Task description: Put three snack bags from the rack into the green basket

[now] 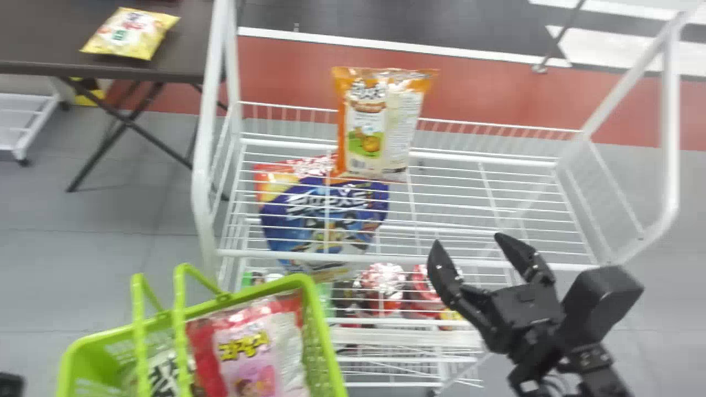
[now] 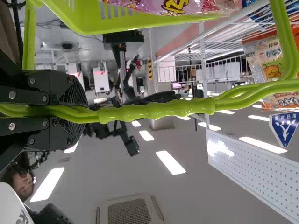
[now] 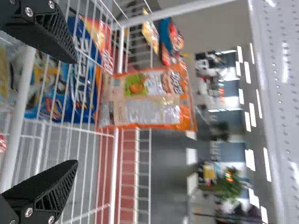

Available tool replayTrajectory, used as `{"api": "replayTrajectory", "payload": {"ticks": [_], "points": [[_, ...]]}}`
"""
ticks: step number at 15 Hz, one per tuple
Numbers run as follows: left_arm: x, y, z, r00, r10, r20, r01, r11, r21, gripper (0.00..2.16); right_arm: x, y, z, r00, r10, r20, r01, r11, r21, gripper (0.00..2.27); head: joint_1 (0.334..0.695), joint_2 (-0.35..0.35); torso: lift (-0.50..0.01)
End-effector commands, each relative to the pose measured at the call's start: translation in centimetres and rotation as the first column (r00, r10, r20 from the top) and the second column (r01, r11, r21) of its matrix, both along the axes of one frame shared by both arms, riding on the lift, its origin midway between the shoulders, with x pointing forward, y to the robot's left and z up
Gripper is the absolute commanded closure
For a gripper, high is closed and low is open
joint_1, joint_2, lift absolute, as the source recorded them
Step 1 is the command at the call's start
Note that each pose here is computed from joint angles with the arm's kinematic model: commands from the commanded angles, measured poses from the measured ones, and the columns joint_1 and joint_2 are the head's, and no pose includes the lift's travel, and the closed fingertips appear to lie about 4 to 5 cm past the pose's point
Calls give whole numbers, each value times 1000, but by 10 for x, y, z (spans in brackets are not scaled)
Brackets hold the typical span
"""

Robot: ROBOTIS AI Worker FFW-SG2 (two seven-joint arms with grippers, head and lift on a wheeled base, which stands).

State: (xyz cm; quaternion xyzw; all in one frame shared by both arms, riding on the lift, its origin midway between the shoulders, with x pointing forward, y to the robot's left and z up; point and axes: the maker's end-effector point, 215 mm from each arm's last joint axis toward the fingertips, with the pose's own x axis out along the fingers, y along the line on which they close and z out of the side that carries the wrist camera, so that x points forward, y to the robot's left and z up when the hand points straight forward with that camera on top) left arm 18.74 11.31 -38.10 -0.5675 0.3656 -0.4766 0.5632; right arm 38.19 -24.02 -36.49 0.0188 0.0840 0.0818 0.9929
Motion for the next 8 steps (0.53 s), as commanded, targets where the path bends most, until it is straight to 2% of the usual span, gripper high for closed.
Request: {"api": "replayTrajectory", "payload": {"ticks": [1,5,8], "points": [[-2,-1,2,1000,1,-2,-1,1000,-13,2148,-11,-11,-10,1000,-18,20,18,1000,-9,33,695,-264,0],[-3,-5,3,1000,-6,-2,6,1000,-21,2148,-16,-12,-8,999,-19,30,19,1000,3,33,695,-305,0],[-6,-5,2,1000,-7,-9,7,1000,-20,2148,-15,-12,-7,999,-20,32,19,1000,13,39,695,-309,0]]}}
